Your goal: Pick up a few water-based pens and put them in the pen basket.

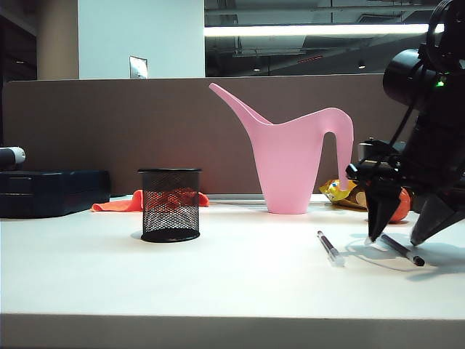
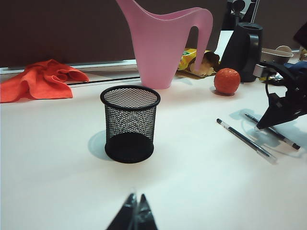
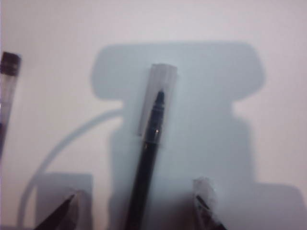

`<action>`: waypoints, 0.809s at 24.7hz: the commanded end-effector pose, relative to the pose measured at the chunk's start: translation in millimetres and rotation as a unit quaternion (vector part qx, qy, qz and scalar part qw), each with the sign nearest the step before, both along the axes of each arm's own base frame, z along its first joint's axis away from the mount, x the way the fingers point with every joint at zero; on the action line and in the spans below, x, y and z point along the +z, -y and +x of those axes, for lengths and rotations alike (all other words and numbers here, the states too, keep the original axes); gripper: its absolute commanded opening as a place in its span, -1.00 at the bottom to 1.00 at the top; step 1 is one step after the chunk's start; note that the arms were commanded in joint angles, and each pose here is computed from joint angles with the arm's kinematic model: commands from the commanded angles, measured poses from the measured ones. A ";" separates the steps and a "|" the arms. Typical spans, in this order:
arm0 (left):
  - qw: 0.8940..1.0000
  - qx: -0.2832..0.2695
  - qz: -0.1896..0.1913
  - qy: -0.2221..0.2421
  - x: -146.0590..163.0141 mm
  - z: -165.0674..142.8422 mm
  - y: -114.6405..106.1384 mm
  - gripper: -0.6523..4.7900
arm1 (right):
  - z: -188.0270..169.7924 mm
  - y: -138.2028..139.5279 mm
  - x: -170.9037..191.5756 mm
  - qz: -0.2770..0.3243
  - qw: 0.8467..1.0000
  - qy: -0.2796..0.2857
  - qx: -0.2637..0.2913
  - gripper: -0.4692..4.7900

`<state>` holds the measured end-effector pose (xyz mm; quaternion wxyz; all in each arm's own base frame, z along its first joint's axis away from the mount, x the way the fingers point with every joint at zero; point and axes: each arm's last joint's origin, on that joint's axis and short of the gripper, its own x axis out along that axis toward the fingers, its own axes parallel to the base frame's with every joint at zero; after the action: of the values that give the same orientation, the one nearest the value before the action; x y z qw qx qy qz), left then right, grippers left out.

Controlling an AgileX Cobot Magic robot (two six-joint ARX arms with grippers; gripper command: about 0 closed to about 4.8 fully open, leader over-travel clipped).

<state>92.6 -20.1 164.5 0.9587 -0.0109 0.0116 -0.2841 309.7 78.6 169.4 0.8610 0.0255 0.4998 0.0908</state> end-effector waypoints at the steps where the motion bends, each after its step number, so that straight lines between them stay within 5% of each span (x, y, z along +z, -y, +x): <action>1: 1.000 -0.003 0.001 0.005 1.4 -0.2 0.1 -0.78 | 1.6 -1.6 -5.7 -0.003 1.000 -0.007 0.001 0.32; 3: 1.000 -0.003 0.001 0.005 1.4 -0.2 0.1 -0.78 | 1.7 -1.9 -9.3 -0.005 1.000 -0.015 0.001 0.25; 6: 1.000 -0.003 0.001 0.005 1.4 -0.2 0.1 -0.78 | 0.5 -1.5 -9.9 -0.008 1.000 -0.022 0.001 -0.20; 9: 1.000 -0.002 0.001 0.005 1.4 -0.2 0.1 -0.78 | -0.1 -1.2 -10.4 -0.010 1.000 -0.025 0.000 -0.28; 12: 1.000 -0.002 0.001 0.005 1.4 -0.2 0.0 -0.78 | -0.3 -0.9 -10.6 -0.014 1.000 -0.026 -0.002 -0.85; 20: 1.000 -0.002 0.001 0.005 1.4 -0.2 0.0 -0.78 | 0.2 -1.9 -8.7 -0.002 1.000 -0.027 0.005 -0.85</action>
<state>92.6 -20.1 164.5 0.9587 -0.0109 0.0115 -0.2841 314.1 79.9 165.2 0.8623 0.0215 0.4987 0.0858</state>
